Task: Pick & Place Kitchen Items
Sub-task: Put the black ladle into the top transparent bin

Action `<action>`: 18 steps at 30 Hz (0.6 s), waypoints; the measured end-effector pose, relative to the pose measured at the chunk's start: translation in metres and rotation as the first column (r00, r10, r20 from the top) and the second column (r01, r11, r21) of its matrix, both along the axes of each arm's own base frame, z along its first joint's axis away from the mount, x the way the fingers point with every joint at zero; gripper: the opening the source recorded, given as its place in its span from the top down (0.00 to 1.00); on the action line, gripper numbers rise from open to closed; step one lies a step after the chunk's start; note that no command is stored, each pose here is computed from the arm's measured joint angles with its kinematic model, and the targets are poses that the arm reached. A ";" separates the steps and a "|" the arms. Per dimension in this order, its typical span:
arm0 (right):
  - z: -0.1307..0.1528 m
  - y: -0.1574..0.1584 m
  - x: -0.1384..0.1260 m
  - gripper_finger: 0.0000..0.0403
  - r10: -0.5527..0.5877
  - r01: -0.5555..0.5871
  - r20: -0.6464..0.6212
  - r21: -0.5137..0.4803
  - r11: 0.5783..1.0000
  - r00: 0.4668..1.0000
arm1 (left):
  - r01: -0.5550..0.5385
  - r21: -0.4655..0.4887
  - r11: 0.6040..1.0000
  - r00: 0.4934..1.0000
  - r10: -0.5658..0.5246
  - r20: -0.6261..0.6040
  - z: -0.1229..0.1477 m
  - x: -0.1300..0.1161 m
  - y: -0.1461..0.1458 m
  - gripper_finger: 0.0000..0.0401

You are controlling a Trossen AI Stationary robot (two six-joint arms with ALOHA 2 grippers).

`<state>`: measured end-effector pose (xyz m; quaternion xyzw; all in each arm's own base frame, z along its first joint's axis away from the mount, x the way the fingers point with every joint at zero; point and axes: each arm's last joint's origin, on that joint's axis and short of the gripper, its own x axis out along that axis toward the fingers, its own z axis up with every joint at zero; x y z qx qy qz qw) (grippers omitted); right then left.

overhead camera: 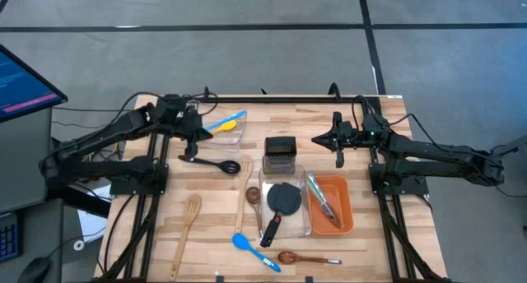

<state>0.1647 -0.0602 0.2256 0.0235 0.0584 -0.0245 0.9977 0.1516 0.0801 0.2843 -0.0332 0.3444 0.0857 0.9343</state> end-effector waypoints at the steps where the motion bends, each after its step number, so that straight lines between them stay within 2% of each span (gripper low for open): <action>1: 0.000 0.000 0.000 1.00 -0.002 0.002 0.000 0.000 1.000 1.000 | 0.009 -0.007 1.000 1.000 -0.009 -0.010 -0.001 0.001 -0.001 1.00; 6: 0.000 0.000 0.000 1.00 -0.010 0.010 0.000 -0.005 1.000 1.000 | 0.041 -0.054 0.998 0.997 -0.044 -0.057 -0.007 0.014 -0.004 1.00; 11: 0.000 -0.001 0.000 1.00 -0.050 0.050 -0.002 -0.008 0.999 0.999 | 0.086 -0.103 0.991 0.981 -0.102 -0.167 -0.009 0.040 -0.003 1.00; 14: 0.000 -0.001 0.000 1.00 -0.050 0.049 -0.005 -0.007 0.999 0.999 | 0.131 -0.062 0.989 0.953 -0.143 -0.268 -0.015 0.058 -0.007 1.00; 18: -0.001 -0.001 0.000 1.00 -0.050 0.050 -0.011 -0.004 0.999 0.999 | 0.152 0.019 0.988 0.911 -0.132 -0.391 -0.027 0.074 -0.018 1.00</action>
